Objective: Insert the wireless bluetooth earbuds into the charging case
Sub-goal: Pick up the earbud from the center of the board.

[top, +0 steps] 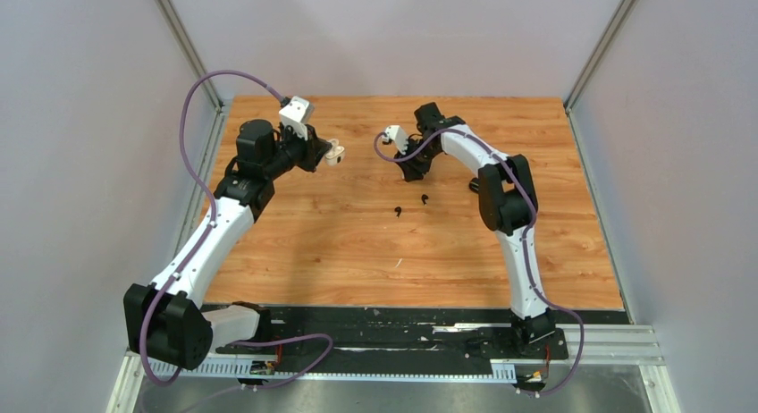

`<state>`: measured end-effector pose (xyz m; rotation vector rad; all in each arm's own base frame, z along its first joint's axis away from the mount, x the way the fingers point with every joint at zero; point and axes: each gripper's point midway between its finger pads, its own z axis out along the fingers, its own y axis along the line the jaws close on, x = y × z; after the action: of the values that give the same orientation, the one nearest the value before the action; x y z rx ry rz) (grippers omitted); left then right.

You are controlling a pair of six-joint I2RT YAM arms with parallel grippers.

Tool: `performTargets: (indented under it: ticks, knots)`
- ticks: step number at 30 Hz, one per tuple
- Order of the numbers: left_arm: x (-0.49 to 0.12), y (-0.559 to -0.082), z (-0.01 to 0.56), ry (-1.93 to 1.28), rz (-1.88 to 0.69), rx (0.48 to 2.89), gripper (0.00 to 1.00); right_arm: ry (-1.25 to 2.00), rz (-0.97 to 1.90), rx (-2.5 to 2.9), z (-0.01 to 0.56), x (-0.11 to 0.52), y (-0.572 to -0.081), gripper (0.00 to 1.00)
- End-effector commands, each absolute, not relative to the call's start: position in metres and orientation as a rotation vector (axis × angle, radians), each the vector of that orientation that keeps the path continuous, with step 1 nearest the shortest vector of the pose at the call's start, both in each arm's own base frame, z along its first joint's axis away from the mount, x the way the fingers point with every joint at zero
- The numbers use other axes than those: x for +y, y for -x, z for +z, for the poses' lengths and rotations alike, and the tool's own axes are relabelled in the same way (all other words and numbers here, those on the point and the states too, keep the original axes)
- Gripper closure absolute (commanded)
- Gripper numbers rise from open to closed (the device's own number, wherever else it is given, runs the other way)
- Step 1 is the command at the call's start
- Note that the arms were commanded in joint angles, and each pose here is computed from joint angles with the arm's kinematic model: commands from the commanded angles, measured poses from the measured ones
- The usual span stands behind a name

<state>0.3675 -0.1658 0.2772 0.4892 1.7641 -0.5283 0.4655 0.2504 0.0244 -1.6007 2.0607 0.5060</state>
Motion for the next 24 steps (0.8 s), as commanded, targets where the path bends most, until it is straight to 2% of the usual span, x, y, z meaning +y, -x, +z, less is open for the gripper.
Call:
performTargets:
  ticks: [1,10,13,16,19,22,24]
  knots:
    - [-0.168,-0.368,0.285,-0.49,-0.546,1.733,1.0,1.487,0.506,2.125,0.021,0.265,-0.479,0.66]
    - [-0.169,-0.369,0.285,-0.486,-0.549,1.733,1.0,1.372,0.569,2.213,0.02,0.274,-0.476,0.71]
    - [-0.169,-0.369,0.284,-0.485,-0.553,1.734,1.0,1.365,0.596,2.218,0.02,0.276,-0.474,0.82]
    - [-0.169,-0.37,0.283,-0.482,-0.554,1.738,1.0,1.353,0.626,2.218,0.02,0.28,-0.473,0.84]
    - [-0.169,-0.369,0.283,-0.481,-0.558,1.737,1.0,1.331,0.63,2.226,0.022,0.281,-0.476,0.91]
    - [-0.169,-0.368,0.283,-0.484,-0.554,1.741,1.0,1.323,0.645,2.207,0.034,0.28,-0.475,0.91]
    - [-0.168,-0.367,0.284,-0.493,-0.546,1.743,1.0,1.398,0.664,2.121,0.052,0.281,-0.47,0.84]
